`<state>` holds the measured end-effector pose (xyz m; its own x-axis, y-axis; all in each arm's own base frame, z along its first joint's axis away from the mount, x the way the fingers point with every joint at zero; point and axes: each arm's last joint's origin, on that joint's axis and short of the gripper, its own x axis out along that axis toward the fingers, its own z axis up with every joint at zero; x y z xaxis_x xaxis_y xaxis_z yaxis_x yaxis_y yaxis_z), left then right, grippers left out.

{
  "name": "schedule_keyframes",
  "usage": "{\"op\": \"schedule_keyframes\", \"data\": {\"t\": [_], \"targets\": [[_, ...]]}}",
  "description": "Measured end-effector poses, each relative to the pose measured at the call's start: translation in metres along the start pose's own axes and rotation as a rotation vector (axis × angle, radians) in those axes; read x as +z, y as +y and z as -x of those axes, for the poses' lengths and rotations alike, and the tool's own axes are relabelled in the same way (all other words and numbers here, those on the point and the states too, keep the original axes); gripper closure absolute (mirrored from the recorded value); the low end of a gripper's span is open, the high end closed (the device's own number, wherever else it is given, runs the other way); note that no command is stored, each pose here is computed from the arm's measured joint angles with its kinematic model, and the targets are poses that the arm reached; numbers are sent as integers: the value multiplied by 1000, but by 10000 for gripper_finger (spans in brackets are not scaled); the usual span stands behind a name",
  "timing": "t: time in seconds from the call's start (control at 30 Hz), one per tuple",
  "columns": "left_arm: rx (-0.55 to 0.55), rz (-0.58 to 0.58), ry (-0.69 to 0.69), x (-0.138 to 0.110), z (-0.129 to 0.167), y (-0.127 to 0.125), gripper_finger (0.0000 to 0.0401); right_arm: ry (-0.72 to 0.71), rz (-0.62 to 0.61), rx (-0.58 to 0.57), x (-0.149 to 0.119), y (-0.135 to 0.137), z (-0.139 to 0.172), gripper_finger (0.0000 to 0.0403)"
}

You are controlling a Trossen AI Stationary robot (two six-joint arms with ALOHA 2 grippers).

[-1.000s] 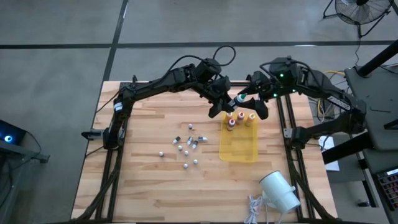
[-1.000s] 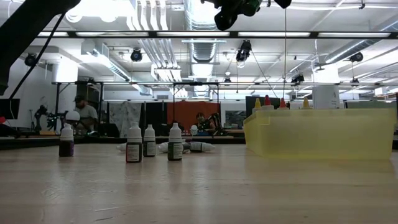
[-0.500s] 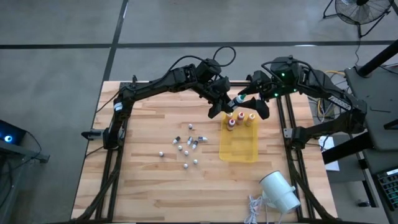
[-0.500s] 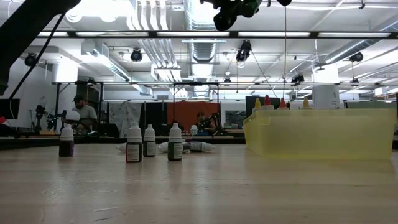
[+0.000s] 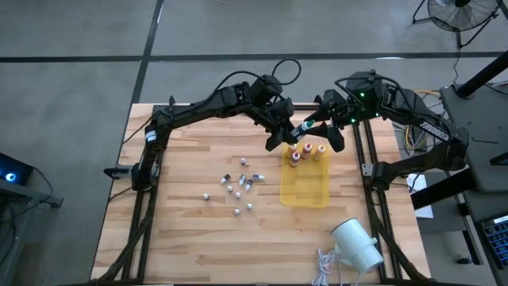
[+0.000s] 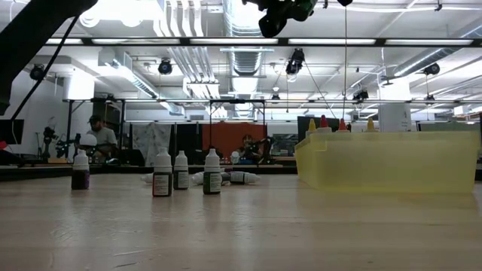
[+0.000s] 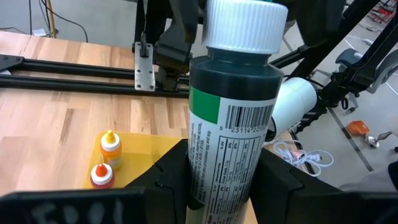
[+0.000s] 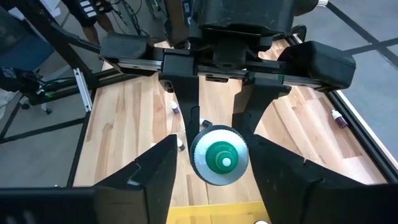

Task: Pick & Place food coloring
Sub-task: Put the big green food coloring bottle into the yellow bin

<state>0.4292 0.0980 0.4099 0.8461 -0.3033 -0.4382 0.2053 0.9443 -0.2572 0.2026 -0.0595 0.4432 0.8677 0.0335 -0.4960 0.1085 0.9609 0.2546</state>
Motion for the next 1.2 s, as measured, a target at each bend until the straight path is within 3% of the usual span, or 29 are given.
{"op": "schedule_keyframes", "data": {"t": [0.7, 1.07, 1.2], "targets": [[1, 6, 0, 0, 0, 0, 293, 24, 4, 3, -5, -2, -6, 290], [1, 6, -4, 0, 0, 0, 292, 22, 9, 3, -5, -2, -6, 293], [1, 5, -4, 0, 0, 0, 266, 26, 8, 2, -5, -2, -5, 294]]}}
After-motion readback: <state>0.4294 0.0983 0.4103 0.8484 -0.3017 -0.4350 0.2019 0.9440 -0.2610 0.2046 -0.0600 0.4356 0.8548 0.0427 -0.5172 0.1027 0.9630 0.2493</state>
